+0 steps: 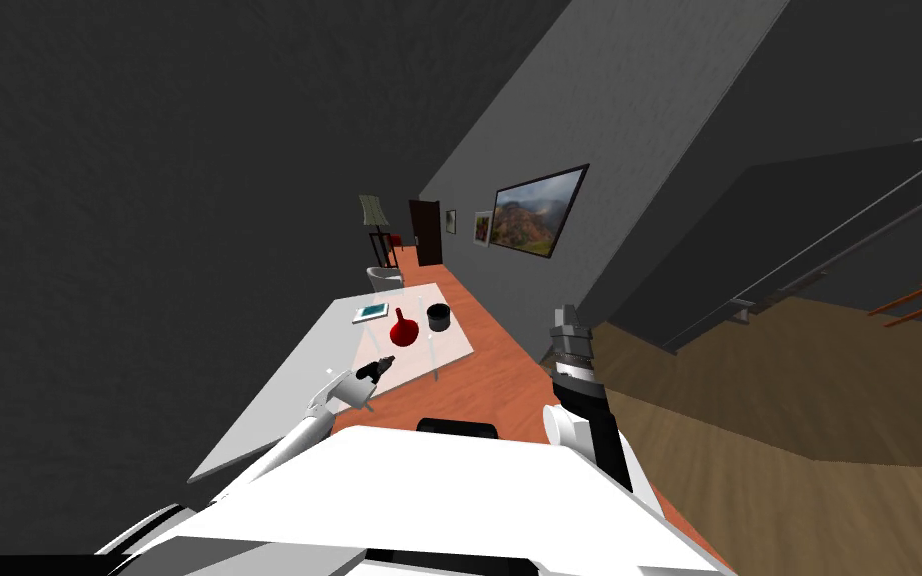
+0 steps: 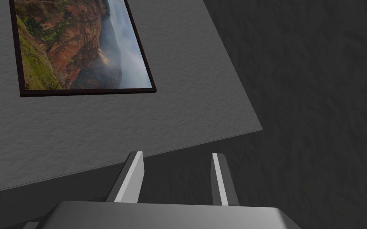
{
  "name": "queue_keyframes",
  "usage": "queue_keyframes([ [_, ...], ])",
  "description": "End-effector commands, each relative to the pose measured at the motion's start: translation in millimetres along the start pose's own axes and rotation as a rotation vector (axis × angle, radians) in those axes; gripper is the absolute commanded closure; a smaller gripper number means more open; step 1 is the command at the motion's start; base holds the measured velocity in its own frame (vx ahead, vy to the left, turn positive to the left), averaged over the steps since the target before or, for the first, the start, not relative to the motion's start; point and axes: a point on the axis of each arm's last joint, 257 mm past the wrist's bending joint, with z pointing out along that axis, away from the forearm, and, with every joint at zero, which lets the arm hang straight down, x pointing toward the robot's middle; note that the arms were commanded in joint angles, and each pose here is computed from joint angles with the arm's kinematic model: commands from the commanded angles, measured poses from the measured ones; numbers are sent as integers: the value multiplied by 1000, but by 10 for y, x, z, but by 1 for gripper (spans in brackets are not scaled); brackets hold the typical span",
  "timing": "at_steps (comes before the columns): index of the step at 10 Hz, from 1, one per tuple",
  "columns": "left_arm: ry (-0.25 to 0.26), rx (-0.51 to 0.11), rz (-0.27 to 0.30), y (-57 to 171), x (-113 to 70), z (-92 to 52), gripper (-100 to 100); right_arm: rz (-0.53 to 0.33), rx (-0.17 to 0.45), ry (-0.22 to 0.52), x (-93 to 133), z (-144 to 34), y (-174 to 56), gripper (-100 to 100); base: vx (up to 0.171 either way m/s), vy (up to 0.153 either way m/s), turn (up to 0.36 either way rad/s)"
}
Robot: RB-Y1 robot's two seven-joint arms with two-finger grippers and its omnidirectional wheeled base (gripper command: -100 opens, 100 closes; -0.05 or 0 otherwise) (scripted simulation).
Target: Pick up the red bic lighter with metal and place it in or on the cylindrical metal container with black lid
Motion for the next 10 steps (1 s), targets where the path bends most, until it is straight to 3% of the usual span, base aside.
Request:
queue_keyframes([
  [1,12,-57,44,141,-49,44,-100,0,0,0,0,0,0,0,37,22,-142],
  [2,12,-57,44,141,-49,44,-100,0,0,0,0,0,0,0,24,19,-15],
  [8,34,-219,163,577,-310,76,-100,0,0,0,0,0,0,0,27,11,-85],
  [9,32,-198,149,532,-294,70,-100,0,0,0,0,0,0,0,15,7,-15],
  [10,33,-204,152,547,-301,67,0,0,0,0,0,0,0,0,0,0,0],
])
